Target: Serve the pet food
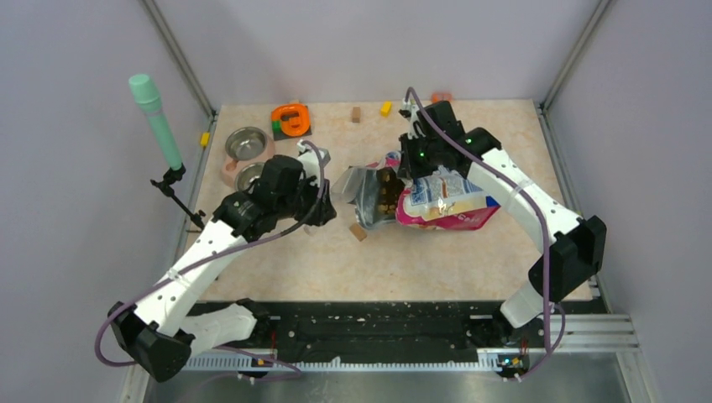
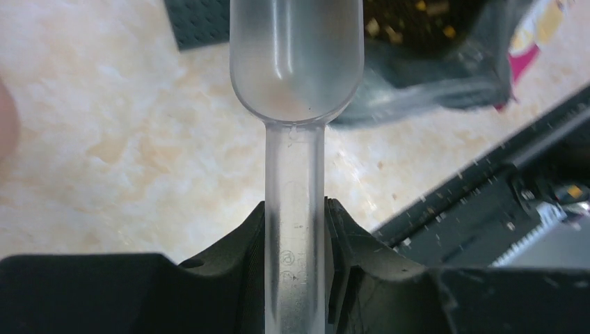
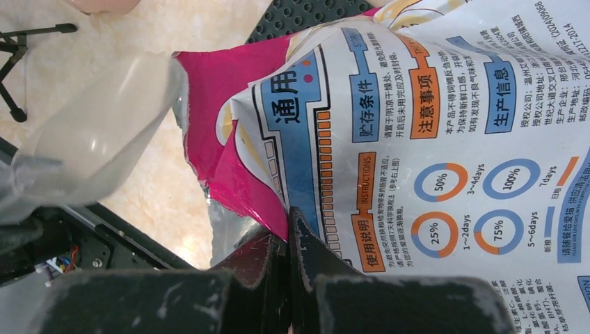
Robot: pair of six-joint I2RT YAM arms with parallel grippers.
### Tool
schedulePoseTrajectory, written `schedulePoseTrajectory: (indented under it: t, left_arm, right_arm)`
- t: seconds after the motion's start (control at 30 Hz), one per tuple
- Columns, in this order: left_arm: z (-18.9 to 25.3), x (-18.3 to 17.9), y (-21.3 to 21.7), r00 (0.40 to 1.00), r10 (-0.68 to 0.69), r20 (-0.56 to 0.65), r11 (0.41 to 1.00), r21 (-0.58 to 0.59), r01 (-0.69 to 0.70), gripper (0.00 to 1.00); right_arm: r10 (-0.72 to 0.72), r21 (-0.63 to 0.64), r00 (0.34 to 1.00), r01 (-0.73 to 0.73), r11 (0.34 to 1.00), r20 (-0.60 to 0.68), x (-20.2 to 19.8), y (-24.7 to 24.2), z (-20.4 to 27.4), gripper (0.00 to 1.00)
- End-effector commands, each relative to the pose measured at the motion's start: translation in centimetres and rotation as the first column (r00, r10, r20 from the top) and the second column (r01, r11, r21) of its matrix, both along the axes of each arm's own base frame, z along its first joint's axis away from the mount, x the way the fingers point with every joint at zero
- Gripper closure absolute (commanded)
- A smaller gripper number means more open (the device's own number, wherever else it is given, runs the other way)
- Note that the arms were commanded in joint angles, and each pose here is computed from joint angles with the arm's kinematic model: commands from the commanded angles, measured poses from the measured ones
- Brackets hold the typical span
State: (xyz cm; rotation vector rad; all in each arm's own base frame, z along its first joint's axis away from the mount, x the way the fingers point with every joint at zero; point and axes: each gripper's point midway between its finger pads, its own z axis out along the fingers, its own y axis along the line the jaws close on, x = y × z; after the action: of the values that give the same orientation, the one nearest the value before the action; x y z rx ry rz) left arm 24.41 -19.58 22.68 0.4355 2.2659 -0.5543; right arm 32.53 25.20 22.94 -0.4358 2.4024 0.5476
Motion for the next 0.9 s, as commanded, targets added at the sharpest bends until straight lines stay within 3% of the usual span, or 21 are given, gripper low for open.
schedulePoseTrajectory:
  t: [0.0, 0.13, 0.23, 0.4, 0.57, 0.87]
  left_arm:
    - [1.8, -5.9, -1.0, 0.982, -0.150, -0.119, 0.985, -0.108, 0.138, 1.00]
    - [3.1, -8.7, -2.9, 0.949, -0.275, -0.153, 0.950, -0.194, 0.244, 1.00]
    - [2.5, -9.6, -4.0, 0.922, -0.340, -0.187, 0.935, -0.169, 0.311, 1.00]
    - [1.6, -5.7, -5.7, 0.941, -0.295, -0.169, 0.955, -0.083, 0.284, 1.00]
    - [1.8, -3.1, -8.3, 0.943, -0.306, -0.129, 0.950, -0.109, 0.293, 1.00]
    - [-0.7, -1.4, -12.2, 0.887, -0.378, -0.266, 0.926, -0.113, 0.361, 1.00]
  right_arm:
    - [-0.073, 0.086, 0.992, 0.065, 0.994, 0.104, 3.3, -0.3, 3.6, 1.00]
    - [-0.081, 0.095, 0.992, 0.072, 0.993, 0.094, 3.8, -0.4, 3.5, 1.00]
    - [-0.073, 0.092, 0.993, 0.064, 0.994, 0.093, 4.0, -0.3, 3.5, 1.00]
    - [-0.064, 0.096, 0.992, 0.053, 0.994, 0.113, 4.1, -0.2, 4.2, 1.00]
    - [-0.043, 0.077, 0.987, 0.031, 0.997, 0.155, 2.9, -1.2, 4.6, 1.00]
    - [-0.046, 0.142, 0.976, 0.016, 0.990, 0.212, 0.5, -2.1, 5.2, 1.00]
